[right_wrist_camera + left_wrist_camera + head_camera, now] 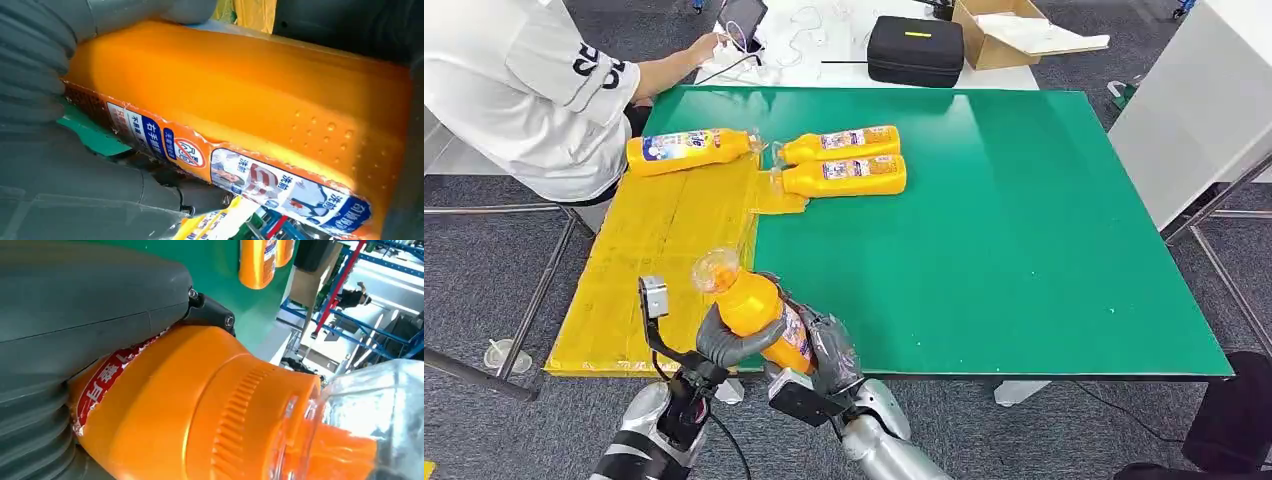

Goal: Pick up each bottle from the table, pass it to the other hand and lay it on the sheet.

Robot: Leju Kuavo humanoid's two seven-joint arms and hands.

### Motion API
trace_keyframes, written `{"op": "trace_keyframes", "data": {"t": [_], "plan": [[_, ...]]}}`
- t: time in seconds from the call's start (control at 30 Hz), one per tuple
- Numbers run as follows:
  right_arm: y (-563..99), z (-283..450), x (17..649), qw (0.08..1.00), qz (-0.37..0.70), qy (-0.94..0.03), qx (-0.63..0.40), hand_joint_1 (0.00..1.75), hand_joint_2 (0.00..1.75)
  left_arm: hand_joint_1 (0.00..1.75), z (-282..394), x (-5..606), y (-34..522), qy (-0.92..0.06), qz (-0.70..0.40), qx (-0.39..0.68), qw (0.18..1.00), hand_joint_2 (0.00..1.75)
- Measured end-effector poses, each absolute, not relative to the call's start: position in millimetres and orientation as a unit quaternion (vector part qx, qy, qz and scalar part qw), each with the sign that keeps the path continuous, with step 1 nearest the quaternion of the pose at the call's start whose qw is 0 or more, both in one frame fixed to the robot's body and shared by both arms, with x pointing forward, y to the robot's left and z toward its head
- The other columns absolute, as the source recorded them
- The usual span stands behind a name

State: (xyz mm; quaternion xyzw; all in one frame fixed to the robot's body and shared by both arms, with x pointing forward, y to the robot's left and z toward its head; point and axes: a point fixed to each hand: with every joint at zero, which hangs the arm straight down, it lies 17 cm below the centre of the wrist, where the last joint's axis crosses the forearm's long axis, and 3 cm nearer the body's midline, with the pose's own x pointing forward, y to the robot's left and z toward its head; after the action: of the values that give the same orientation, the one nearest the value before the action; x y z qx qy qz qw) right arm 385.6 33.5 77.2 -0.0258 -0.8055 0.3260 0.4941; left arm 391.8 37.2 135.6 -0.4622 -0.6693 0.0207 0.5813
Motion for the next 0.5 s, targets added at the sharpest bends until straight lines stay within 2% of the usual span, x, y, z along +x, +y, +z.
{"op": "trace_keyframes", "data": {"t": [0.07, 0.1, 0.3, 0.5], "plan": [[31.5, 78.9, 387.5, 0.494, 0.323, -0.807, -0.032, 0.00, 1.75, 1.75, 136.9, 392.8, 37.9, -0.671, 0.022, -0.461, 0.580, 1.75], [30.7, 79.6, 388.3, 0.494, 0.321, -0.807, -0.035, 0.00, 0.00, 1.75, 137.8, 394.1, 39.0, -0.672, 0.025, -0.459, 0.580, 1.75], [24.5, 92.9, 396.3, 0.506, 0.290, -0.812, -0.032, 0.00, 0.00, 1.75, 141.1, 414.8, 58.4, -0.694, 0.058, -0.413, 0.587, 1.75], [2.4, 143.2, 406.3, 0.490, 0.216, -0.844, -0.017, 0.00, 0.00, 1.75, 160.7, 471.1, 130.7, -0.783, 0.091, -0.226, 0.573, 1.75]]}}
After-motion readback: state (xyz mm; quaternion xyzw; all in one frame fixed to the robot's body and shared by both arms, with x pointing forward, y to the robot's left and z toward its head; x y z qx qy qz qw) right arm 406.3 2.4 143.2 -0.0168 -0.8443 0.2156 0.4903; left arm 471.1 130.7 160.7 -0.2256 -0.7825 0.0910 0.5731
